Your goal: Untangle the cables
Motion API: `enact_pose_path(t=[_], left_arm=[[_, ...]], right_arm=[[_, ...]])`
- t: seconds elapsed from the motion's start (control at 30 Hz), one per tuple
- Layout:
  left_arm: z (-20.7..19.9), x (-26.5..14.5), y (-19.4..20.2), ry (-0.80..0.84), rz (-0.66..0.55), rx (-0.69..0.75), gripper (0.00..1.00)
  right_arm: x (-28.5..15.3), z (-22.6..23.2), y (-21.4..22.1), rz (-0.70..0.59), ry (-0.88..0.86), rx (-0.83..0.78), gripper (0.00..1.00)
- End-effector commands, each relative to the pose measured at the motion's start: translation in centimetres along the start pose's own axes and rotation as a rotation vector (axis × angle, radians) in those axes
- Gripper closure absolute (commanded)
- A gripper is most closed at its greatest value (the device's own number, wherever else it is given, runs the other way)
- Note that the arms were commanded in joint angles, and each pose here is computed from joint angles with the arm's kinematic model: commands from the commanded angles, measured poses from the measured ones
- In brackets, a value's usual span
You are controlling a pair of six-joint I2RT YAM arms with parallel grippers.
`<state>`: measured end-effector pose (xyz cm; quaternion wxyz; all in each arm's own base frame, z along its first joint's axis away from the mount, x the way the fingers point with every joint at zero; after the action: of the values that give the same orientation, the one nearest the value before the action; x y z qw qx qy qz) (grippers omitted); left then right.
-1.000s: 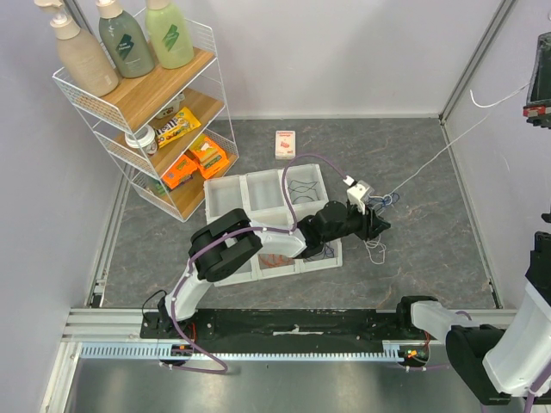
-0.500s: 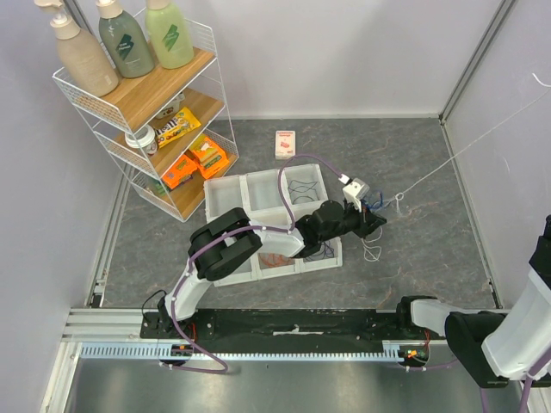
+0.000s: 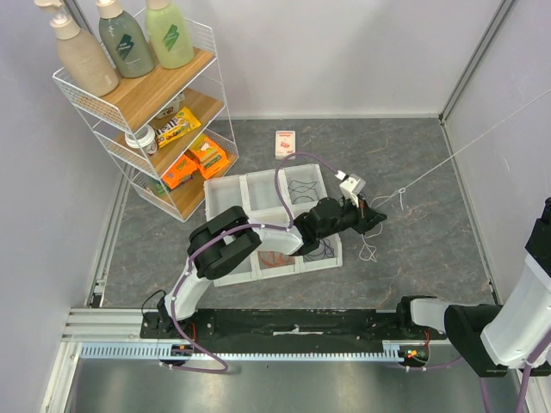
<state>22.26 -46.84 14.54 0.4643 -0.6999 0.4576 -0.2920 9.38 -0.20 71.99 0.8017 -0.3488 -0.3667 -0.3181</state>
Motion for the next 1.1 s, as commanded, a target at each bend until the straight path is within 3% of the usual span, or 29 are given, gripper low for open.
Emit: enact_pose_path(t=[0.0,0.2,0.27,0.4,0.47,0.63,0.7,0.73,0.8,0.87,0.9,1.07], left_arm=[[1.2,0.2,1.3,-0.024,0.053,-0.031,0.90],[-0.2,-0.3,0.1,0.101,0.091,0.016,0.50],[-1.0,-0.9,-0.6,0.135,0.130,0.017,0.41],[-2.3,-3.2,-2.2,0.199,0.196,0.014,0.42],[-3.0,-4.5,-2.7,0.227,0.217,0.009,0.50],[-3.5,-6.9,-4.2,0.198,0.251,0.035,0.86],[-3.8,-7.4,-5.0,0.188,0.255,0.054,0.89],[-4.0,-7.5,-5.4,0.193,0.250,0.067,0.85],[-4.5,-7.7,-6.4,0.211,0.237,0.076,0.65],[-5.0,-7.6,-7.2,0.230,0.238,0.068,0.31],[-5.2,-7.3,-7.6,0.230,0.248,0.054,0.21],[-5.3,-4.2,-8.6,0.156,0.419,-0.010,0.20]], right_arm=[[-0.5,2.2,-3.8,-0.166,-0.096,0.033,1.00],[-4.2,-3.7,2.8,0.072,0.083,-0.041,1.00],[-6.2,-5.6,4.4,0.136,0.135,-0.085,1.00],[-9.2,-10.4,9.2,0.291,0.262,-0.194,1.00],[-10.2,-12.2,11.0,0.359,0.320,-0.247,1.00],[-11.0,-14.1,12.9,0.474,0.416,-0.321,1.00],[-11.2,-14.5,13.1,0.502,0.458,-0.343,1.00],[-11.1,-14.4,13.0,0.508,0.460,-0.344,1.00],[-11.0,-14.4,13.0,0.524,0.463,-0.345,1.00],[-10.8,-14.0,12.7,0.519,0.460,-0.335,1.00],[-10.6,-13.7,12.4,0.512,0.455,-0.330,1.00],[-9.3,-12.3,11.0,0.472,0.425,-0.314,1.00]])
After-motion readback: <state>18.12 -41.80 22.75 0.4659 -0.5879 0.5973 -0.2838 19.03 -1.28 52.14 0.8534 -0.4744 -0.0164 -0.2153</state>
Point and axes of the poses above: each gripper's point midway between its finger pads, its own x axis out along the fingers, its own z axis along the line the jaws close on, y = z × x, the point moved 10 cm from there along -x, back along the fingers, and after that the axes turned 10 degrees about x, right-handed, at the moved point
